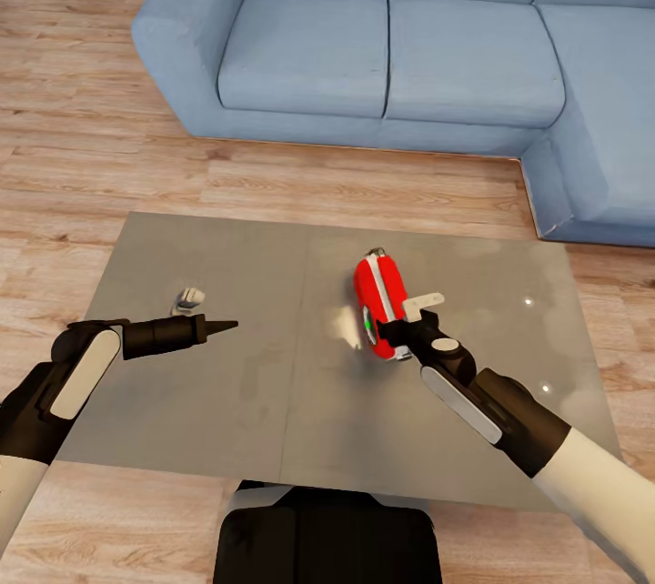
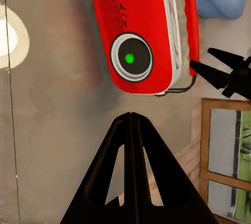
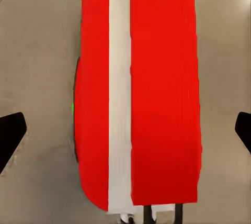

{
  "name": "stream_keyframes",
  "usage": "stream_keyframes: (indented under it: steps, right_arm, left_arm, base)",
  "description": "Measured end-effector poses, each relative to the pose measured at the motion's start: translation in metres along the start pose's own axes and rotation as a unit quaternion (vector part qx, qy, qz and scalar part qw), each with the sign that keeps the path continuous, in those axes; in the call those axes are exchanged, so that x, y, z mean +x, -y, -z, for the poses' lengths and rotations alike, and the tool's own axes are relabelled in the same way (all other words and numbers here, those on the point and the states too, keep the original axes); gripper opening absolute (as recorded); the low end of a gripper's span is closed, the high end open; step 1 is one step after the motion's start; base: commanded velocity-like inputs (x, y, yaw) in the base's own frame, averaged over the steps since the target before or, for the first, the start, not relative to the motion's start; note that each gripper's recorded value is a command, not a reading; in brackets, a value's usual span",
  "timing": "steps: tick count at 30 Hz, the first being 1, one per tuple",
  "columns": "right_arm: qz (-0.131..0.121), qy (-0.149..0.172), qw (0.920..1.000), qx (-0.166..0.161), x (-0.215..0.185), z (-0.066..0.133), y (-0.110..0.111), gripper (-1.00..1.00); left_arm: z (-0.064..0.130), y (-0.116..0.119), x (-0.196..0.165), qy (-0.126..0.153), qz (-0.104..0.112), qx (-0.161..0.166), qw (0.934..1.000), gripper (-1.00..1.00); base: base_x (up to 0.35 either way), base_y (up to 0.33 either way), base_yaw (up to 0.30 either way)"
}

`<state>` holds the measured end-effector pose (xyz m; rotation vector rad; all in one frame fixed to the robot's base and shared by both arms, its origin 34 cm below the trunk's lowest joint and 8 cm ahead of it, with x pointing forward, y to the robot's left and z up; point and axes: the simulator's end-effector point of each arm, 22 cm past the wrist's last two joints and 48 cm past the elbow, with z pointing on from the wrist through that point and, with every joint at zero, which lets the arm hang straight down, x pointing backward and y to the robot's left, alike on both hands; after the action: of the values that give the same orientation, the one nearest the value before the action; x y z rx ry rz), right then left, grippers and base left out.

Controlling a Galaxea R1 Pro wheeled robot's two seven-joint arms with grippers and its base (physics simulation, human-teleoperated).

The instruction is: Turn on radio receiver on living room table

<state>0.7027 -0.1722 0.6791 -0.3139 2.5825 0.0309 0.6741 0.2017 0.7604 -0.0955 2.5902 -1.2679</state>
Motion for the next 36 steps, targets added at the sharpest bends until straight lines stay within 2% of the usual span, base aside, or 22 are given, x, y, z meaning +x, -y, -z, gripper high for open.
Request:
stream_keyframes:
  steps: [3,5,6,8,10,13,17,36]
  right_arm:
    - [0.006,0.012,0.9998,-0.015,-0.018,0.012,-0.010,1.00]
    - [0.019,0.008,0.9994,-0.029,-0.033,0.028,-0.018,1.00]
    - [0.020,0.005,0.9994,-0.029,-0.039,0.033,-0.015,1.00]
    - [0.014,-0.011,0.9997,-0.018,-0.053,0.044,0.006,1.00]
    - [0.017,-0.028,0.9993,-0.015,-0.052,0.048,0.014,1.00]
    - [0.023,-0.045,0.9986,-0.012,-0.048,0.050,0.019,1.00]
    - [0.025,-0.052,0.9983,-0.010,-0.046,0.051,0.022,1.00]
    - [0.019,-0.046,0.9988,-0.006,-0.051,0.051,0.026,1.00]
  left_arm:
    - [0.000,-0.002,0.001,-0.002,-0.002,-0.004,1.0000,-1.00]
    - [0.000,-0.001,0.000,-0.001,-0.004,-0.005,1.0000,-1.00]
    - [0.000,-0.002,0.000,-0.001,-0.005,-0.006,1.0000,-1.00]
    - [0.000,-0.001,0.000,-0.001,-0.006,-0.006,1.0000,-1.00]
    - [0.000,-0.001,0.000,-0.002,-0.007,-0.006,1.0000,-1.00]
    - [0.000,-0.001,0.000,-0.003,-0.006,-0.007,1.0000,-1.00]
    - [0.001,-0.002,0.001,-0.006,-0.004,-0.008,0.9999,-1.00]
    - [0.003,-0.005,0.002,-0.009,-0.004,-0.014,0.9999,-1.00]
  base:
    - [0.000,0.000,0.000]
    - [0.000,0.000,0.000]
    - [0.000,0.000,0.000]
    - [0.000,0.000,0.000]
    - [0.000,0.000,0.000]
    - [0.000,0.000,0.000]
    - [-0.045,-0.022,0.000]
    - [-0.270,-0.142,0.000]
